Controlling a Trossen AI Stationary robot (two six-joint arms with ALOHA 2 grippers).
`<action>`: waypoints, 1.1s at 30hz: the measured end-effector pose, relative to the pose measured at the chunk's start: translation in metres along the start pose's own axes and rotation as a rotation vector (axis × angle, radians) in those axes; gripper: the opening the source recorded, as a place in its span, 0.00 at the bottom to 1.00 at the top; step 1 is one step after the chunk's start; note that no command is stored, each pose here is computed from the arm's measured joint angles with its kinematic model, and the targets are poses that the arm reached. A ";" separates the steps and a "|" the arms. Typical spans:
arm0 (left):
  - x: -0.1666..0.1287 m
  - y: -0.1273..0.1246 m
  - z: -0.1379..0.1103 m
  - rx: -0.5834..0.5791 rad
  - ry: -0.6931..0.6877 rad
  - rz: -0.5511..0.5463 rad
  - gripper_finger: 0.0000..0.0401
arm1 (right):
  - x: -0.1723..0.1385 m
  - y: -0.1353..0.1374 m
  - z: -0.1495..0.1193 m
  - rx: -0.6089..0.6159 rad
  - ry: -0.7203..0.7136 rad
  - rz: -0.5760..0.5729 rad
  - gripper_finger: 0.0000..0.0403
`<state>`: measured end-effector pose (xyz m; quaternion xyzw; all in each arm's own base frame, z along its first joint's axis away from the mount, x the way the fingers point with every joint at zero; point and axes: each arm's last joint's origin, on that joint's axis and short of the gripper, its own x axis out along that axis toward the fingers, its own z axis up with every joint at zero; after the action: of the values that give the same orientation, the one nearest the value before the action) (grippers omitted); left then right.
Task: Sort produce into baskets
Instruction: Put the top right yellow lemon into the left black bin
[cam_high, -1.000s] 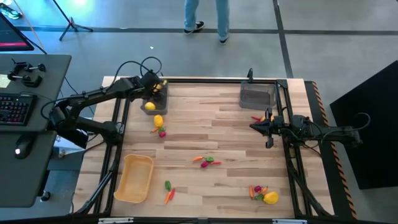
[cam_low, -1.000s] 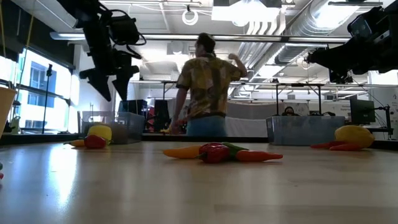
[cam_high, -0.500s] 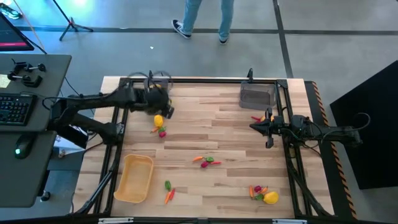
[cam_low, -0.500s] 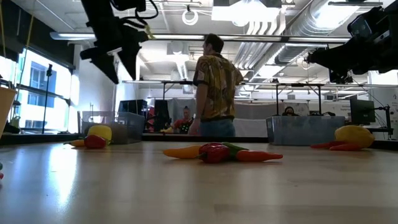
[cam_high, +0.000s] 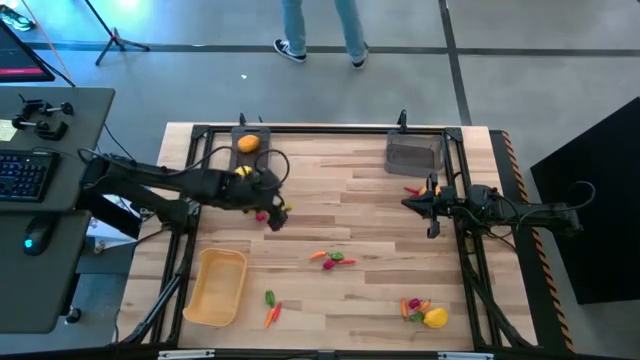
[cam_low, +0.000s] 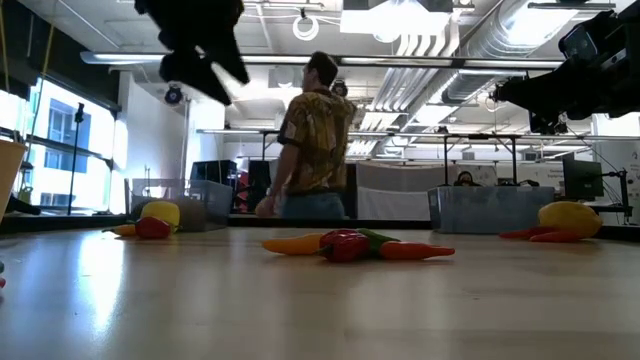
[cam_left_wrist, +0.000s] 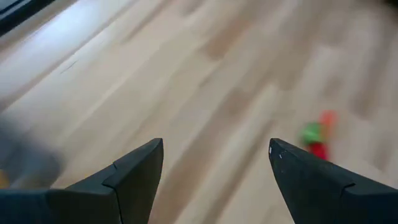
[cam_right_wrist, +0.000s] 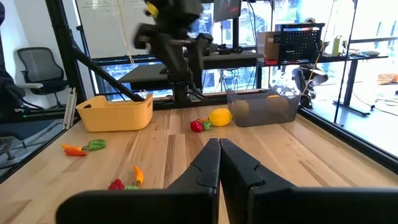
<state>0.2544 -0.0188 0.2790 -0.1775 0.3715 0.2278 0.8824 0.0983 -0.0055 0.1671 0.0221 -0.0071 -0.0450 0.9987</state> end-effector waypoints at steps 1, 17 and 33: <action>-0.002 -0.006 0.000 0.023 -0.015 -0.037 0.69 | 0.000 0.000 0.000 0.000 0.000 0.000 0.00; -0.065 -0.010 0.010 -0.027 -0.307 -0.232 0.69 | -0.022 -0.002 0.075 0.521 -0.815 0.075 0.00; -0.110 0.034 0.025 0.024 -0.534 -0.154 0.69 | 0.091 -0.016 0.147 0.433 0.350 -0.474 0.12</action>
<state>0.1823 -0.0083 0.3718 -0.1285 0.1139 0.1943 0.9658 0.1850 -0.0355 0.3143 0.2414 0.1597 -0.2681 0.9189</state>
